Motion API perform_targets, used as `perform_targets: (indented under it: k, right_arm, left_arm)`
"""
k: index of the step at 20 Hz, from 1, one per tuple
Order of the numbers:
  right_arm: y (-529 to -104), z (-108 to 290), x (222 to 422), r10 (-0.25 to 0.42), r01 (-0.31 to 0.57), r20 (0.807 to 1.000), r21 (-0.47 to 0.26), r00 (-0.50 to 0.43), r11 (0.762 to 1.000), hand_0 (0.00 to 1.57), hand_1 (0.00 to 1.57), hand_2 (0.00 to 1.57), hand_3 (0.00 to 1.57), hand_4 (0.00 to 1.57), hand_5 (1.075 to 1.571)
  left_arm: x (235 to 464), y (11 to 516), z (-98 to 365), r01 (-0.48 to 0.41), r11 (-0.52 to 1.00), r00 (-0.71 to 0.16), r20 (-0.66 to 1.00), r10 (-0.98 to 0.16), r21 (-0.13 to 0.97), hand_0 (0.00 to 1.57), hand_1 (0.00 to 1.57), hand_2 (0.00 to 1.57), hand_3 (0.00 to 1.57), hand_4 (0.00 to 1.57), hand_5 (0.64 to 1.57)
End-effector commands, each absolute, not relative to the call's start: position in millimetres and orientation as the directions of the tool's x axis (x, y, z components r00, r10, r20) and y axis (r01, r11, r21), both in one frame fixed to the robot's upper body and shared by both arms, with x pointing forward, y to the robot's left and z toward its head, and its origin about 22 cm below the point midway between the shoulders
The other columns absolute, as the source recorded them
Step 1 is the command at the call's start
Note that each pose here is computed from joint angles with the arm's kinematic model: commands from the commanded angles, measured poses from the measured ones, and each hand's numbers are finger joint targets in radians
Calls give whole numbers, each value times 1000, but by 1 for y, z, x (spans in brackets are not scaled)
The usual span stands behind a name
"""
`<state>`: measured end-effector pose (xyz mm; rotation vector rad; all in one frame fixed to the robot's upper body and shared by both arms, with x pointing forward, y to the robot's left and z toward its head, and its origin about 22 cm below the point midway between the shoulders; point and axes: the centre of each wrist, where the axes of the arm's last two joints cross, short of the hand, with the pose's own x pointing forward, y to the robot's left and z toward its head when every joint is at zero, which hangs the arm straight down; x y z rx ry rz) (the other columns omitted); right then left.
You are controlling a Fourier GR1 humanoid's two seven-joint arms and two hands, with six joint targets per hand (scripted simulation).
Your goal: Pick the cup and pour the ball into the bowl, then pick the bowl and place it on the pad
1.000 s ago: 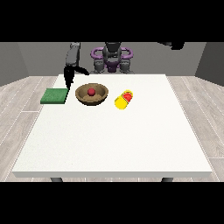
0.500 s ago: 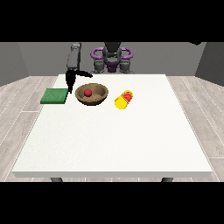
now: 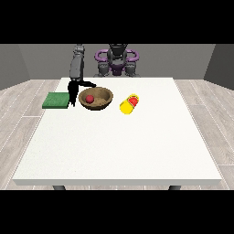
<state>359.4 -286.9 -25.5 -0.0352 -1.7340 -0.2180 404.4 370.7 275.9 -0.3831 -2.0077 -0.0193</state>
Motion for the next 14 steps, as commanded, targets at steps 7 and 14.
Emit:
perform_targets:
  k: [7,14]
  right_arm:
    - [-289,-42,362,-143,163,969,177,-201,971,0,0,0,0,0,1569]
    - [-288,-49,363,-209,166,957,244,-203,955,0,0,0,0,148,1571]
  left_arm:
    - [387,382,313,306,941,-460,842,281,-147,0,0,0,0,90,1568]
    - [377,370,336,324,939,-507,816,277,-117,0,0,0,0,0,1569]
